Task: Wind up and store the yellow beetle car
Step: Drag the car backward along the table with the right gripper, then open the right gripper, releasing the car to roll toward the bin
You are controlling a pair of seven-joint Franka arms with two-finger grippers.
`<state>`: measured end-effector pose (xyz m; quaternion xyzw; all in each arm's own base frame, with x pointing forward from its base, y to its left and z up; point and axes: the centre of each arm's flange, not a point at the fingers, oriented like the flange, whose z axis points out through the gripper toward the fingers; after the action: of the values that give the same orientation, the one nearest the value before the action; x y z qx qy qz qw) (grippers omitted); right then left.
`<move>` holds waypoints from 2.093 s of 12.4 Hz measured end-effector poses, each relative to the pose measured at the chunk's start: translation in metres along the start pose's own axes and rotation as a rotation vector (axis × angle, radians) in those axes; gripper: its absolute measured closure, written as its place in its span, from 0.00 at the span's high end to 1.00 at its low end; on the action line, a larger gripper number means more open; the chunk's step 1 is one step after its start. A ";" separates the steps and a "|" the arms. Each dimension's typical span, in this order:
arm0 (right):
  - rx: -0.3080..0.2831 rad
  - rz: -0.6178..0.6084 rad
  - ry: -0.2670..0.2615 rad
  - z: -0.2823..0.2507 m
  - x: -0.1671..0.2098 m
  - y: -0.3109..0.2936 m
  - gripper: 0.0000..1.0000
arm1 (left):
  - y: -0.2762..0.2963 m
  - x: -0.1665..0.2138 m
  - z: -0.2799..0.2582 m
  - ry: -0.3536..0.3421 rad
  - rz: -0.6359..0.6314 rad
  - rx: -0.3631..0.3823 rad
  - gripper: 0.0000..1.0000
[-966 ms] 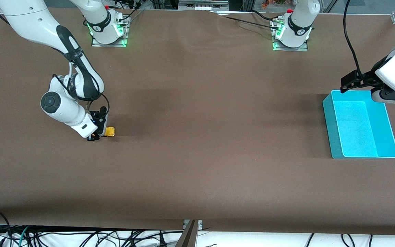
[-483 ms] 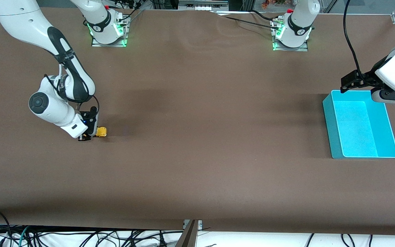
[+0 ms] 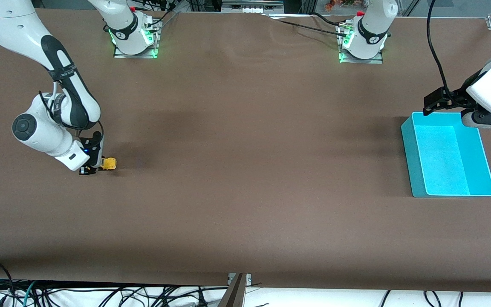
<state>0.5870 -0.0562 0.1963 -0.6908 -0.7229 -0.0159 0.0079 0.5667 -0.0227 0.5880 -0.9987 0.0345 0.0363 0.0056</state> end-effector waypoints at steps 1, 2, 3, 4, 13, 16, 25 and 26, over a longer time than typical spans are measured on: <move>-0.001 -0.006 -0.002 -0.001 -0.010 -0.001 0.44 | 0.000 0.000 0.000 0.000 0.000 0.000 1.00; -0.002 -0.008 -0.004 -0.001 -0.020 -0.002 0.44 | 0.000 0.000 0.000 0.000 0.000 0.000 1.00; -0.003 -0.005 -0.006 -0.001 -0.028 -0.003 0.44 | 0.000 0.000 0.000 0.000 0.000 0.000 1.00; -0.004 0.001 -0.005 -0.001 -0.033 -0.003 0.44 | 0.000 0.000 0.000 0.000 0.000 0.000 1.00; 0.087 0.044 0.058 -0.031 -0.016 0.030 0.89 | 0.000 0.000 0.000 0.000 0.000 0.000 1.00; 0.051 0.041 0.060 -0.074 0.019 0.057 1.00 | 0.000 0.000 0.000 0.000 0.000 0.000 1.00; -0.072 0.597 0.007 -0.250 0.095 0.038 1.00 | 0.000 0.000 0.000 0.000 -0.001 0.000 1.00; -0.092 0.657 0.010 -0.270 0.101 0.032 1.00 | 0.000 0.000 0.000 0.000 -0.001 0.000 1.00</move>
<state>0.6117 0.0368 0.4694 -0.8866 -0.4598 -0.0484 -0.0148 0.5668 -0.0223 0.5879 -0.9987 0.0341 0.0365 0.0056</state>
